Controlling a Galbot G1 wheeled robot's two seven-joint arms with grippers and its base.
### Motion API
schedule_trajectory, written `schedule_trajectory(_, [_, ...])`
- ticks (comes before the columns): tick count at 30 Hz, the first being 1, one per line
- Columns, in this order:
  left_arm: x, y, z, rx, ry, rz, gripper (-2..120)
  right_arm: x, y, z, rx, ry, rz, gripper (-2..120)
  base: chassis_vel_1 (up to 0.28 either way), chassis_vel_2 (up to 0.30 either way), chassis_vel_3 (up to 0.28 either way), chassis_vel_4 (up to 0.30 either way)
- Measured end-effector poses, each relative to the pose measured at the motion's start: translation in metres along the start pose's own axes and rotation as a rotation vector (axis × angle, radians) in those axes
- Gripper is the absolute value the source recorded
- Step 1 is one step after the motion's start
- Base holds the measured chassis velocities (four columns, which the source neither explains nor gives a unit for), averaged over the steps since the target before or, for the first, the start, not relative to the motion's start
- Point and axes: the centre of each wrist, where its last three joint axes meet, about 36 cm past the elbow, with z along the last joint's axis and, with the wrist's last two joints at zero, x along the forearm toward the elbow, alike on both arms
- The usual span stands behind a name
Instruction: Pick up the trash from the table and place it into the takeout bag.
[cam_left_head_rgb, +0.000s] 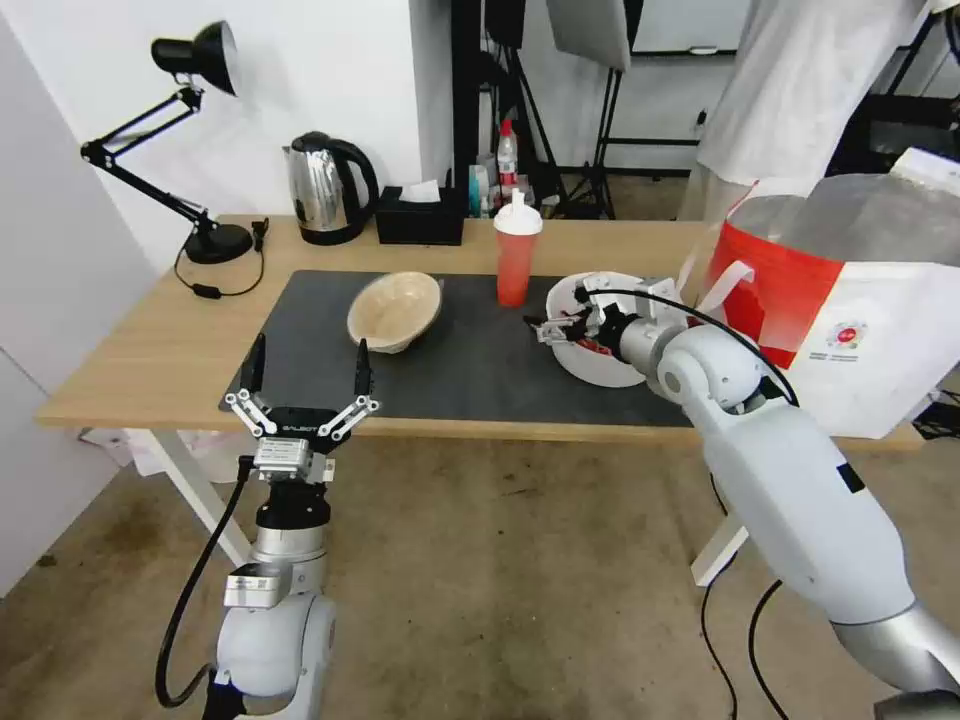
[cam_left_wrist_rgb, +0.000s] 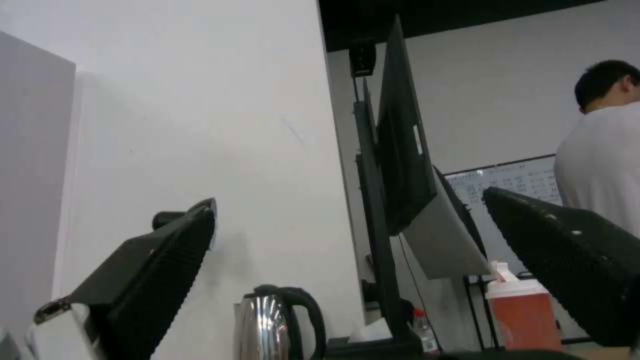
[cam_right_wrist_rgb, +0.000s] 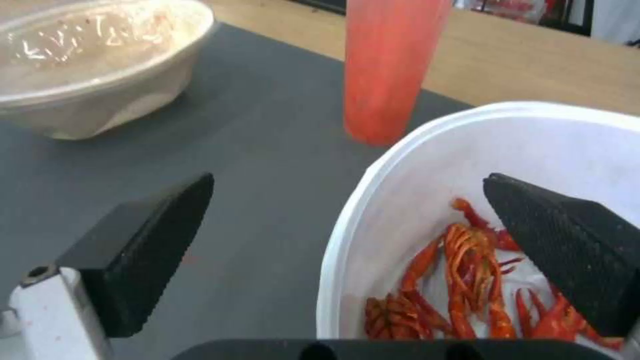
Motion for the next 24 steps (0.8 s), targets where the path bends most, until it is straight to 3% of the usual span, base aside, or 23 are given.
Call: schedule_trajectory(24, [0.004, 0.0, 0.004, -0.002, 0.003, 0.0, 100, -0.033, -0.003, 0.02, 0.004, 0.091, 0.022, 100, 0.0, 0.0, 0.0, 0.0])
